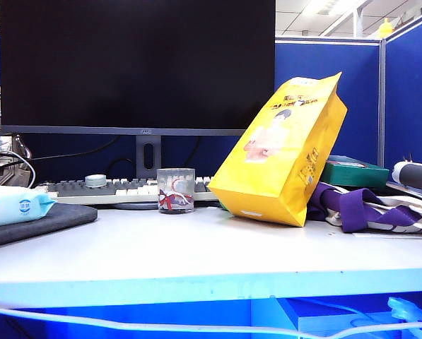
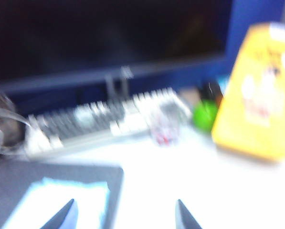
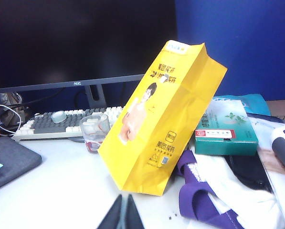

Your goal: Pick up the Rubik's Cube and throw it into the yellow paper bag.

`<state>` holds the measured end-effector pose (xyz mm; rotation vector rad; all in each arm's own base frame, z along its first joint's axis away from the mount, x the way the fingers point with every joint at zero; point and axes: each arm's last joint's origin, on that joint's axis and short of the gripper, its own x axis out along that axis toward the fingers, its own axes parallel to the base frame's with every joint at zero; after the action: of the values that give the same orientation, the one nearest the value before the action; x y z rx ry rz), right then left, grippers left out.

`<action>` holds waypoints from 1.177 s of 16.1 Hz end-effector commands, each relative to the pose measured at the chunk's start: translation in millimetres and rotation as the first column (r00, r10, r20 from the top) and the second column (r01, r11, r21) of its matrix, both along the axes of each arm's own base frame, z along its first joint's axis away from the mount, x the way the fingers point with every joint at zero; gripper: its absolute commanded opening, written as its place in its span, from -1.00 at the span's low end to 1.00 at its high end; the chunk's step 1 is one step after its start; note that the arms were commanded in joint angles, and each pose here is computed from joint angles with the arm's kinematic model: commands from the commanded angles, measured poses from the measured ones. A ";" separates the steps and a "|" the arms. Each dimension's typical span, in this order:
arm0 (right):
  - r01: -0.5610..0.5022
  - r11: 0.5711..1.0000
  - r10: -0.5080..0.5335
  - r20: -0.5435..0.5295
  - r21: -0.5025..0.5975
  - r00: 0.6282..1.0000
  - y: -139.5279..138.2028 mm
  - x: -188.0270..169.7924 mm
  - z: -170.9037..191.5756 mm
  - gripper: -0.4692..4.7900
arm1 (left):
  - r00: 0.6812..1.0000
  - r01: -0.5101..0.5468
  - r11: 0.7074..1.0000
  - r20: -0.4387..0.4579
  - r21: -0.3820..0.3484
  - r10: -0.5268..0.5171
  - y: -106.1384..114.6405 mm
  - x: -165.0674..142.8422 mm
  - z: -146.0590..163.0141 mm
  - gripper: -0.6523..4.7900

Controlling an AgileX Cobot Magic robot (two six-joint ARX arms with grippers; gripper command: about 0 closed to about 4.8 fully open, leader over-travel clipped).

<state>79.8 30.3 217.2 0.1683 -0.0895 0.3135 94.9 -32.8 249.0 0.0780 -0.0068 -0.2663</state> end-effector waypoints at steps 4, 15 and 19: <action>-0.004 1.000 0.004 -0.034 -0.004 0.999 0.8 1.6 -6.8 -0.84 | 0.995 0.041 0.999 0.093 -0.006 -0.040 -2.2 -7.0 -16.2 0.22; -0.014 1.000 0.012 -0.070 -0.018 0.997 1.8 3.3 -16.7 -0.84 | 0.999 -0.002 0.998 0.042 0.060 0.000 -18.5 -15.9 -75.7 0.17; -0.015 1.000 0.014 -0.071 -0.017 0.997 1.7 3.3 -16.8 -0.84 | 0.999 -0.002 1.000 0.034 0.022 0.001 -18.4 -15.8 -75.4 0.17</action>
<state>83.6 32.1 197.0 0.1526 0.0063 0.3162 79.2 -51.7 170.5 0.1453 -0.0238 -0.2693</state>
